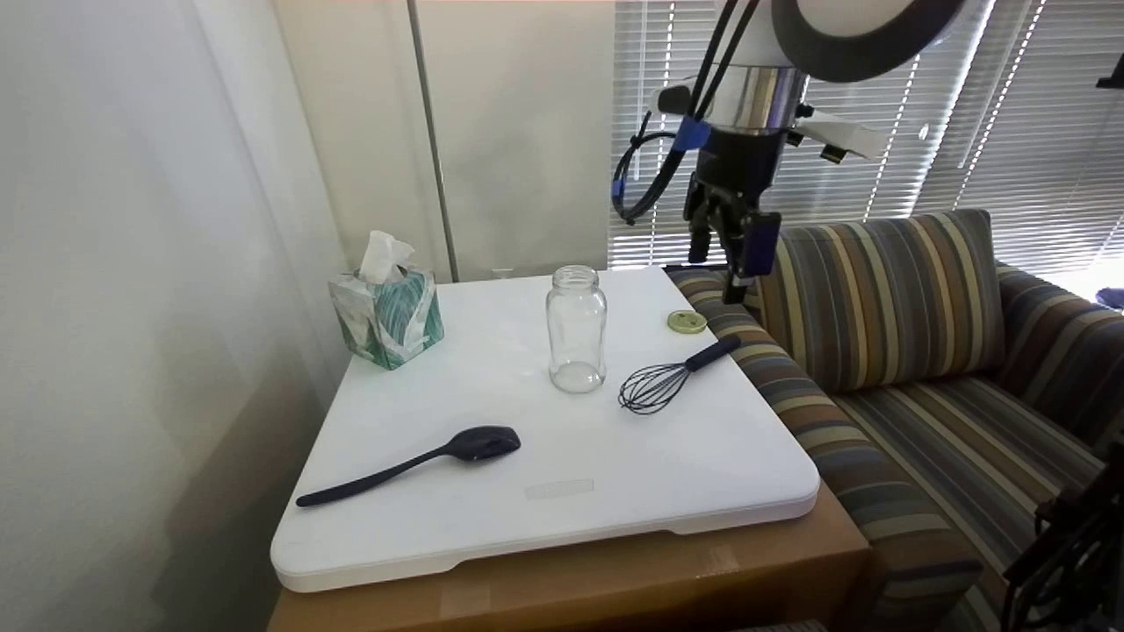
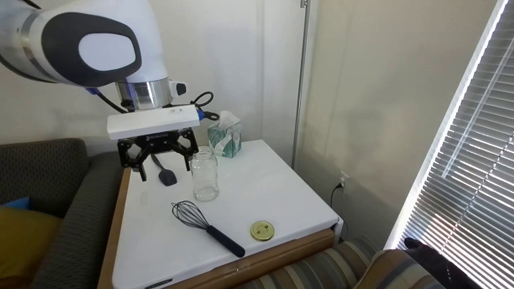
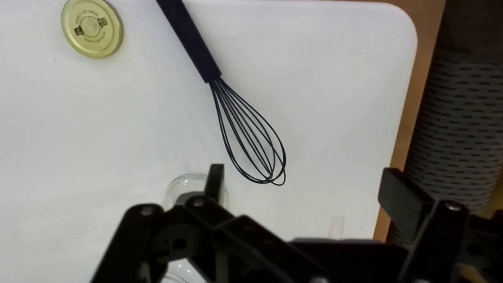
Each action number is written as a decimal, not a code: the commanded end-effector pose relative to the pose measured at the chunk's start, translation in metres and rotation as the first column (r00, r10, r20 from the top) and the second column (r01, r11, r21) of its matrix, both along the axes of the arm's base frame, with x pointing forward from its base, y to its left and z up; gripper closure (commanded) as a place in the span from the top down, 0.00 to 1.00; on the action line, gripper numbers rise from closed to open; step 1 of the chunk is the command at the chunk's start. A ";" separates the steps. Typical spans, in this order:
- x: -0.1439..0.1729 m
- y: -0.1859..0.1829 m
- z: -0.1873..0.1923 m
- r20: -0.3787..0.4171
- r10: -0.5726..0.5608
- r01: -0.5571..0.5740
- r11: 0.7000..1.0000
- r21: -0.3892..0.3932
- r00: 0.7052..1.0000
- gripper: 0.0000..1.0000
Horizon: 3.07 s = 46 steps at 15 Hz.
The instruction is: Put the whisker in the glass bottle
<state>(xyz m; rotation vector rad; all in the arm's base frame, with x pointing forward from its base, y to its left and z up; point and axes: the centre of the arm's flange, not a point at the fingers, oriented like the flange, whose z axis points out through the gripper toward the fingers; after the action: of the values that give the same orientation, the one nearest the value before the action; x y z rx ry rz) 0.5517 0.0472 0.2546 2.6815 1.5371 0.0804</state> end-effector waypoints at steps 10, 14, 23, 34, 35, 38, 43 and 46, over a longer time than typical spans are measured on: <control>0.043 0.040 -0.079 -0.035 0.362 -0.364 0.931 -0.041 0.931 1.00; 0.044 0.049 -0.101 -0.094 0.409 -0.414 0.909 -0.047 0.908 1.00; 0.054 0.040 -0.139 -0.208 0.473 -0.482 0.876 0.013 0.856 1.00; 0.066 0.033 -0.160 -0.280 0.456 -0.465 0.885 0.038 0.845 1.00; 0.067 0.033 -0.161 -0.284 0.456 -0.465 0.884 0.039 0.843 1.00; 0.069 0.032 -0.158 -0.281 0.451 -0.460 0.887 0.036 0.847 1.00; 0.071 0.028 -0.150 -0.240 0.442 -0.448 0.894 0.032 0.864 1.00; 0.068 0.029 -0.141 -0.226 0.433 -0.440 0.898 0.023 0.873 1.00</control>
<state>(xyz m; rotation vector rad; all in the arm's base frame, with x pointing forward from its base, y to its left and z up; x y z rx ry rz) 0.6205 0.0805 0.1046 2.3113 2.1679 -0.2882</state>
